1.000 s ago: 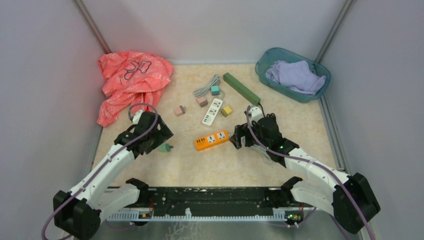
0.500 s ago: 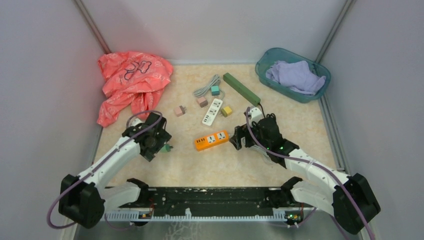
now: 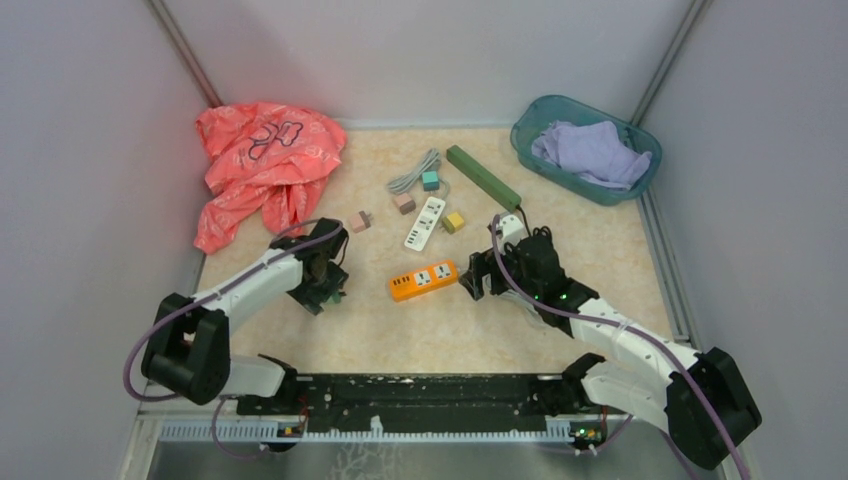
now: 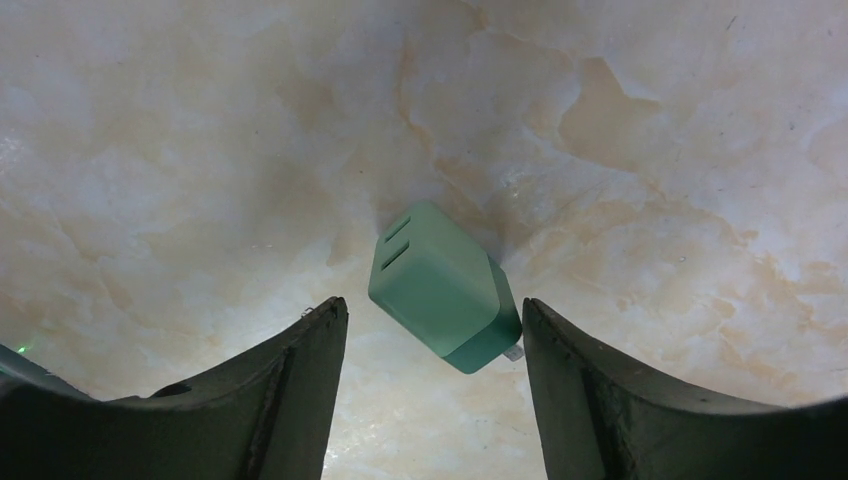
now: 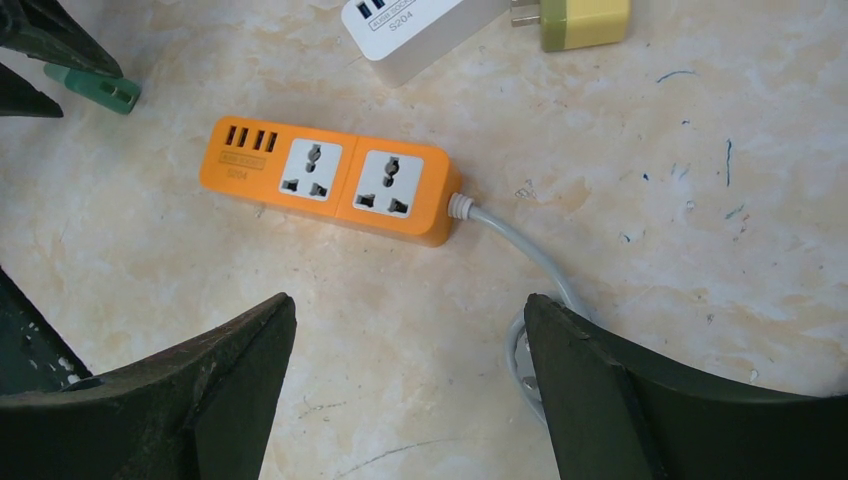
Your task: Insert the plug
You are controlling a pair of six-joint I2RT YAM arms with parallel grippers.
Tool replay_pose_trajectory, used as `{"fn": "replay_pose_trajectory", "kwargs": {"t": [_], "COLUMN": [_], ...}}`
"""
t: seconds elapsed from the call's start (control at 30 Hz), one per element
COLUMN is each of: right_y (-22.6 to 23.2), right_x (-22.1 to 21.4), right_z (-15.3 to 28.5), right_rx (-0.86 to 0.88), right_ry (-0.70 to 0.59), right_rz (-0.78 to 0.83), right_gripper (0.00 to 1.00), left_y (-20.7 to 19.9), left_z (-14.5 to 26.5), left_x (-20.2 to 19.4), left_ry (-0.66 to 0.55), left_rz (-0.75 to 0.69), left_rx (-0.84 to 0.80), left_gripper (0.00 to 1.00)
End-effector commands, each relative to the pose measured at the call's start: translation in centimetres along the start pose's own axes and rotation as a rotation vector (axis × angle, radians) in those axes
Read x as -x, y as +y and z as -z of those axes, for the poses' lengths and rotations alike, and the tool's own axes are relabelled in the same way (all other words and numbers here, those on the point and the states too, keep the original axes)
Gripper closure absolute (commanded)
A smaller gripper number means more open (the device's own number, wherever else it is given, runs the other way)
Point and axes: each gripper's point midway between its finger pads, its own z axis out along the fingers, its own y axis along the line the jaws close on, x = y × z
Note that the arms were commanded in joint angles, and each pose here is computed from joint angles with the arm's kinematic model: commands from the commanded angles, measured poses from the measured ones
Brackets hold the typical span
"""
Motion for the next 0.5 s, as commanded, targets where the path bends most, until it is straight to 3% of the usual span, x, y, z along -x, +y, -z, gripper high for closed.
{"fn": "replay_pose_trajectory", "kwargs": {"t": [0.0, 0.47], "right_y": [1.0, 1.7], "right_x": [1.6, 1.7], "right_z": [0.0, 0.2], "right_rx": [0.04, 0.076], "right_ry": [-0.061, -0.051], "right_rz": [0.032, 0.022], "right_gripper": [0.16, 0.16], "left_y": [-0.9, -0.2], "left_z": [-0.5, -2.7], "left_x": [-0.3, 0.0], "left_ry": [0.017, -0.041], "left_rz": [0.096, -0.015], "left_rx": [0.01, 0.016], "left_gripper": [0.31, 0.47]}}
